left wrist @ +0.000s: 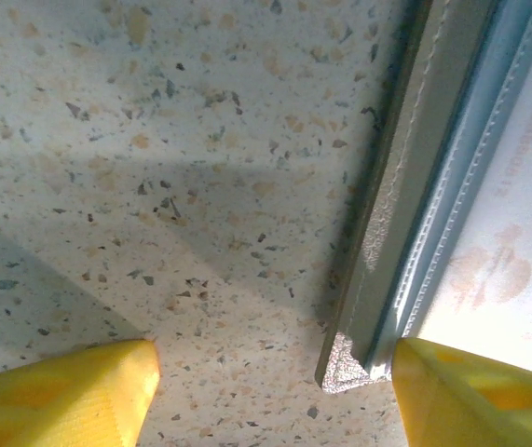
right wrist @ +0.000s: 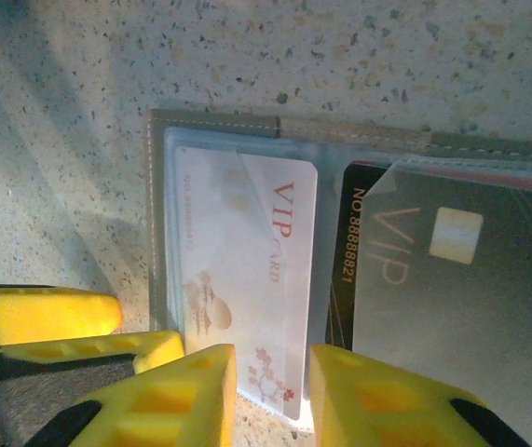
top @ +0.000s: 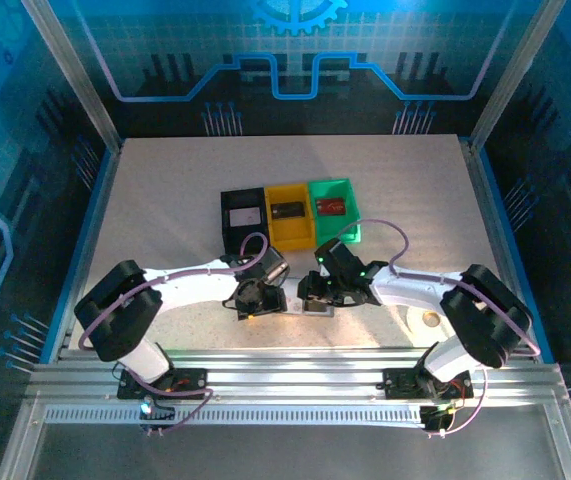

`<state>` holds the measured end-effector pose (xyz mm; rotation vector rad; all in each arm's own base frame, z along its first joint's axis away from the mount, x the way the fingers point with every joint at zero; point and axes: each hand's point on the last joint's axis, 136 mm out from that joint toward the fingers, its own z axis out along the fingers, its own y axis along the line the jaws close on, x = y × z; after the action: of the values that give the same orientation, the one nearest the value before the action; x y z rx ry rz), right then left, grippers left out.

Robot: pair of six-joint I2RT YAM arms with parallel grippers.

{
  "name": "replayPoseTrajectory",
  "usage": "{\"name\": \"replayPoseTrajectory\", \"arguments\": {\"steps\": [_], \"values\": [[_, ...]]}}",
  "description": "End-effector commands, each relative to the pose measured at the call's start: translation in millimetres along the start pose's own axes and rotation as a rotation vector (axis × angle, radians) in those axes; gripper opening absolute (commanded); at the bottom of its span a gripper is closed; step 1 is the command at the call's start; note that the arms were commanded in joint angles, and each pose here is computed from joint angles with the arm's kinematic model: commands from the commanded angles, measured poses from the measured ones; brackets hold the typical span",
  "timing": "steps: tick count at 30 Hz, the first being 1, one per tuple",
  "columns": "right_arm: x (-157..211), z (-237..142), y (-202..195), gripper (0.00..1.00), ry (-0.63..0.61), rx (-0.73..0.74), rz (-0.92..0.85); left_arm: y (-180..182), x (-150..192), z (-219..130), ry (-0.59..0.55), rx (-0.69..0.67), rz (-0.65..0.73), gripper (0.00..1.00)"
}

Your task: Take the credit cards out of the card holder

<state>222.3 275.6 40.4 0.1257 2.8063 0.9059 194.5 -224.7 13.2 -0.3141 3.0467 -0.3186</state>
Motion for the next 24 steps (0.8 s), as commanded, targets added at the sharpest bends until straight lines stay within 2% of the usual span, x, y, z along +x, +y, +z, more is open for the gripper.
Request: {"name": "replayPoseTrajectory", "arguments": {"steps": [1,11,24], "values": [[-3.2,3.1,6.2,0.27,-0.019,-0.008,-0.019,6.8,10.3,24.6,0.034,-0.035,0.017,0.69],[-7.5,7.9,9.1,0.28,-0.038,-0.011,-0.053,12.2,23.1,43.0,0.066,-0.055,0.018,0.69],[-8.1,15.7,1.8,0.27,-0.051,0.012,-0.074,13.3,27.8,48.8,0.078,-0.052,0.026,0.68]]}}
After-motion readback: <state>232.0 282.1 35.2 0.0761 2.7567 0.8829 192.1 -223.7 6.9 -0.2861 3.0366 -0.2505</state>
